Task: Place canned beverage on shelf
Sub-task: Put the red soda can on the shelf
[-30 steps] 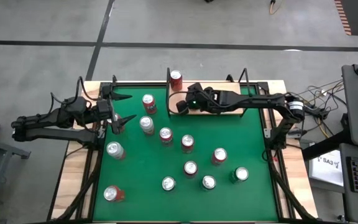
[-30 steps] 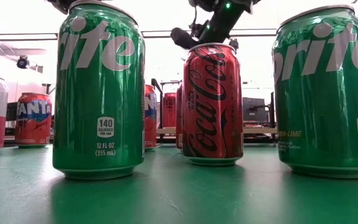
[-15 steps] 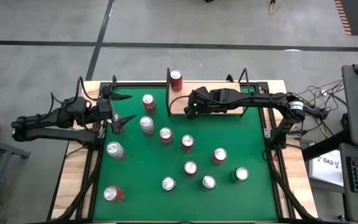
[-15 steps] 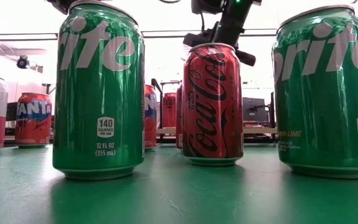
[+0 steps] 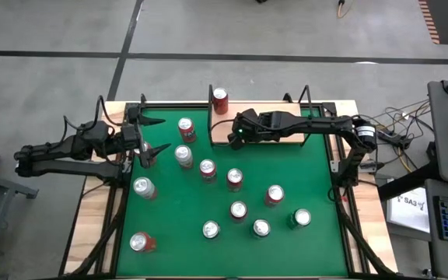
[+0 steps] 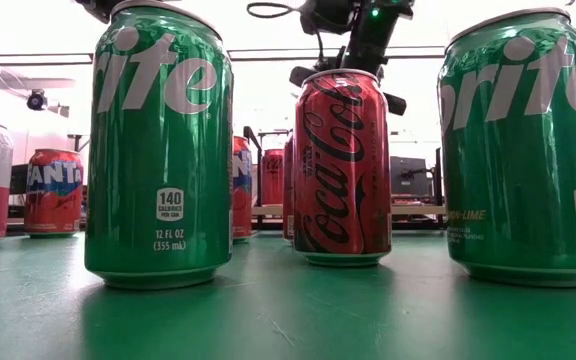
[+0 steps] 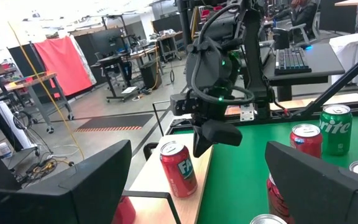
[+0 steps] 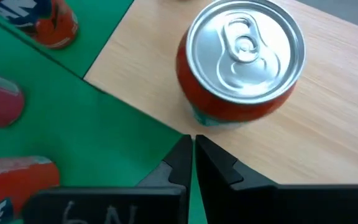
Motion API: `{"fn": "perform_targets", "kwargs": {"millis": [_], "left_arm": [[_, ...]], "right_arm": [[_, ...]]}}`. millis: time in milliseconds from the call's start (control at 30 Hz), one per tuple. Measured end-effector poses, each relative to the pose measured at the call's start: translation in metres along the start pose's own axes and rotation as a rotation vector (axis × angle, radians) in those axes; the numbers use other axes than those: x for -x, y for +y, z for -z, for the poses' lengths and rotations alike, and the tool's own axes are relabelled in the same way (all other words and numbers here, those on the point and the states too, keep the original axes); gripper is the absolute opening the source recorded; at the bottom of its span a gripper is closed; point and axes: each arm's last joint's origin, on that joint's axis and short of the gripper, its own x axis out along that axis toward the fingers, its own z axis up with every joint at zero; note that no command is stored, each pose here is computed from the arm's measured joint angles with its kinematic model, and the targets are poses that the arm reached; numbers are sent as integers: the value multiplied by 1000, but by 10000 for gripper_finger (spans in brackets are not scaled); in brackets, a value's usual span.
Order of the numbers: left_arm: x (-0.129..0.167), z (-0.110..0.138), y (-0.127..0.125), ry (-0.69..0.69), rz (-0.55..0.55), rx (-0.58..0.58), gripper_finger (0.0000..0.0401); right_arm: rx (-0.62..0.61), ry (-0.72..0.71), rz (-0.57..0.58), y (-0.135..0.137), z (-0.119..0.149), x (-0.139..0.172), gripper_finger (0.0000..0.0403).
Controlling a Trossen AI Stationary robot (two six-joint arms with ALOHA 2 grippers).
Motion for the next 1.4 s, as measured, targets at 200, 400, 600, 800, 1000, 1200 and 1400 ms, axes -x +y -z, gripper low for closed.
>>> {"fn": "perform_targets", "kwargs": {"millis": [200, 400, 600, 800, 1000, 1200, 1400], "left_arm": [[0, 0, 0, 0, 0, 0, 354], [0, 0, 0, 0, 0, 0, 354], [0, 0, 0, 0, 0, 0, 354], [0, 0, 0, 0, 0, 0, 354], [0, 0, 0, 0, 0, 0, 354], [0, 0, 0, 0, 0, -1, 354], [0, 0, 0, 0, 0, 0, 354]], "right_arm": [[-23, -24, 18, -6, -7, -5, 12], [-31, -53, 44, -15, -18, -10, 12], [-30, -68, 47, -19, -26, -20, 12], [-27, -84, 37, -20, -29, -22, 12], [-19, -126, -9, -15, -33, -21, 12], [-2, -178, -47, -11, -39, -20, 12], [16, -244, -69, -9, -46, -18, 12]]}}
